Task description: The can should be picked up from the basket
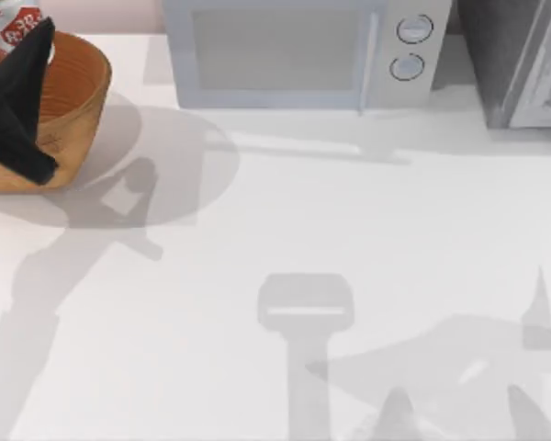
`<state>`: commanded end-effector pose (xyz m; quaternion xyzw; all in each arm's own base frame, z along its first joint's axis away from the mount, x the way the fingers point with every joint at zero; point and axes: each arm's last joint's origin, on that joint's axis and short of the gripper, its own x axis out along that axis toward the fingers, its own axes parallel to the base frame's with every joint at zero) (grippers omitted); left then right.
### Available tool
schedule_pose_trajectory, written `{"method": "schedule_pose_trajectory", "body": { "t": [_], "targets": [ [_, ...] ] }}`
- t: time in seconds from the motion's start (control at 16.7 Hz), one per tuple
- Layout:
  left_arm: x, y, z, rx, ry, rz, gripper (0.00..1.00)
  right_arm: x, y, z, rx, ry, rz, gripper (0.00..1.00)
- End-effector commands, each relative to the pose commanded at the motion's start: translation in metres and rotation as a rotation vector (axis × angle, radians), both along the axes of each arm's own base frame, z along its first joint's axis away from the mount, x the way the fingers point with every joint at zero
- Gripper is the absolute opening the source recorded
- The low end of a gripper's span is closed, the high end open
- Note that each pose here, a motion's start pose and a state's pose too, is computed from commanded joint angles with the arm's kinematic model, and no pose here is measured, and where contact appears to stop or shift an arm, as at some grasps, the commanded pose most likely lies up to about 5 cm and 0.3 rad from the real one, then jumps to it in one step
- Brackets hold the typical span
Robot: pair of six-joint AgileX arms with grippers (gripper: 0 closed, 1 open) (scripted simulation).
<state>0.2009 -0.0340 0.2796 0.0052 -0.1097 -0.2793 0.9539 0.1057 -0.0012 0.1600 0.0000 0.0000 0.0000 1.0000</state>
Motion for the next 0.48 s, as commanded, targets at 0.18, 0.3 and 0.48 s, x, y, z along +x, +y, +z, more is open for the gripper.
{"method": "schedule_pose_trajectory", "body": {
  "t": [0.18,0.3,0.48],
  "targets": [
    [0.028,-0.006,0.005,0.01,-0.026,-0.079,0.0,0.0,0.0,0.0,0.0,0.0,0.0,1.0],
    [0.047,-0.012,0.004,0.026,-0.039,-0.144,0.0,0.0,0.0,0.0,0.0,0.0,0.0,1.0],
    [0.074,-0.022,-0.005,0.057,-0.046,-0.243,0.0,0.0,0.0,0.0,0.0,0.0,0.0,1.0]
  ]
}}
